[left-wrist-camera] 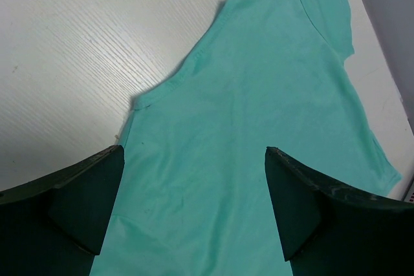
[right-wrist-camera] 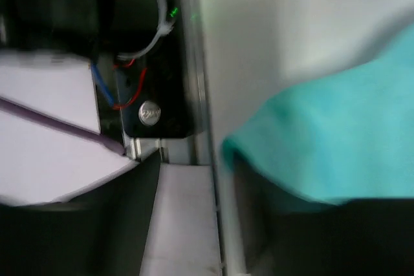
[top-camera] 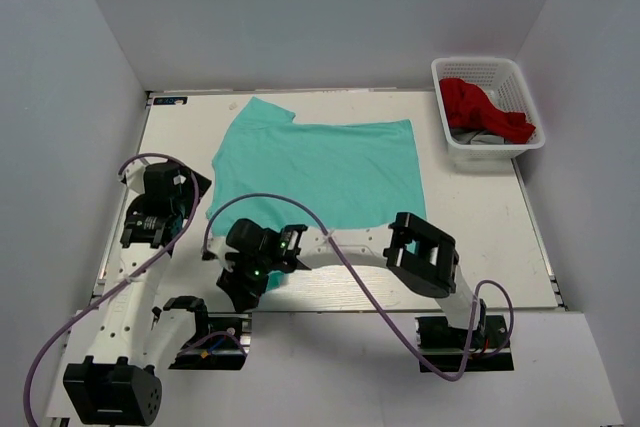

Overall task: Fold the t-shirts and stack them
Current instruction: Flatten out the tshirt

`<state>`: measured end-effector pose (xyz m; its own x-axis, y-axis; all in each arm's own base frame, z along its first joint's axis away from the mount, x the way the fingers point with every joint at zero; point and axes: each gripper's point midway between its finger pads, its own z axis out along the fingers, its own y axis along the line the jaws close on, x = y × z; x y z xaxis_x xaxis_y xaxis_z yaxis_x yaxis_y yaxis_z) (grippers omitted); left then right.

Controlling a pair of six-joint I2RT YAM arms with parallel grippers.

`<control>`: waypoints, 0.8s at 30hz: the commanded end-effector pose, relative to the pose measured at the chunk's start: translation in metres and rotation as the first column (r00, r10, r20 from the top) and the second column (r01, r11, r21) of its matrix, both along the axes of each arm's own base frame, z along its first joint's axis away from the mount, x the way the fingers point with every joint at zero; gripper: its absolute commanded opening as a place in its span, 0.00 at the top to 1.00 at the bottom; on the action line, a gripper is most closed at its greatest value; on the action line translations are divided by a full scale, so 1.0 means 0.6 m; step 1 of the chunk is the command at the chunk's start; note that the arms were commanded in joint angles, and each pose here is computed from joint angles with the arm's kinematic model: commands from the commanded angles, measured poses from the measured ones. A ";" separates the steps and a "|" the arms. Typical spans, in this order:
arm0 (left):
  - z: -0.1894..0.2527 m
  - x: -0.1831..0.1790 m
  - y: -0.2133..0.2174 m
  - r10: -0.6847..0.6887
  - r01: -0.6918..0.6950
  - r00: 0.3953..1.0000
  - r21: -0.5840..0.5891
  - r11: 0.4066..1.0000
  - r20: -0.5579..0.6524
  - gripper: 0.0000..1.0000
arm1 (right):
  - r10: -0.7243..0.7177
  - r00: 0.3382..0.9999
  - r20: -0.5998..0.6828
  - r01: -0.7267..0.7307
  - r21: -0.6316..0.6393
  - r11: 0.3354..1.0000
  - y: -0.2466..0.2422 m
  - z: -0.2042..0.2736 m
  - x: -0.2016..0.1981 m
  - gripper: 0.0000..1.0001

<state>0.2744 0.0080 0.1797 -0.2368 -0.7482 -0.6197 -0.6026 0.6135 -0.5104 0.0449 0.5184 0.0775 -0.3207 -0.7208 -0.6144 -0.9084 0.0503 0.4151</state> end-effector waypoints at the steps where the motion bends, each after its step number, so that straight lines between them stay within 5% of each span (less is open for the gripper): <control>1: -0.005 0.004 -0.004 -0.023 0.023 1.000 -0.001 1.000 -0.009 0.00 | 0.134 0.988 0.072 -0.138 0.041 0.990 -0.024 0.017 -0.046 0.41; 3: -0.002 0.007 -0.004 -0.023 0.023 1.000 -0.001 1.000 -0.009 0.00 | 0.141 0.987 0.082 -0.147 0.074 0.986 -0.028 0.036 -0.049 0.10; 12: -0.014 0.030 -0.037 -0.178 0.178 0.984 -0.002 0.984 -0.024 0.00 | 0.122 0.989 0.086 -0.136 0.189 0.972 -0.047 0.101 -0.042 0.10; 13: -0.013 0.036 -0.050 -0.237 0.237 0.971 0.007 0.972 -0.018 0.00 | 0.077 0.989 0.129 -0.112 0.296 0.948 -0.028 0.143 -0.026 0.10; 18: -0.028 0.057 -0.137 -0.527 0.527 0.849 -0.090 0.845 0.031 0.00 | -0.228 0.968 0.102 0.193 0.276 0.942 -0.098 0.111 0.089 0.10; 22: -0.052 0.040 -0.191 -0.654 0.660 0.750 -0.172 0.732 0.098 0.00 | -0.472 0.880 0.057 0.445 0.249 0.860 -0.164 0.089 0.179 0.10; 24: -0.054 0.047 -0.194 -0.659 0.668 0.743 -0.165 0.725 0.114 0.00 | -0.571 0.818 0.069 0.547 0.216 0.809 -0.205 0.070 0.218 0.10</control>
<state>0.3004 -0.0839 0.1321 -0.6600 -0.5707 -0.4886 -0.2189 0.7682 -0.6016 0.1396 0.4100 0.1099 -0.4789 -0.4482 -0.7548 -0.8715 0.3462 0.3473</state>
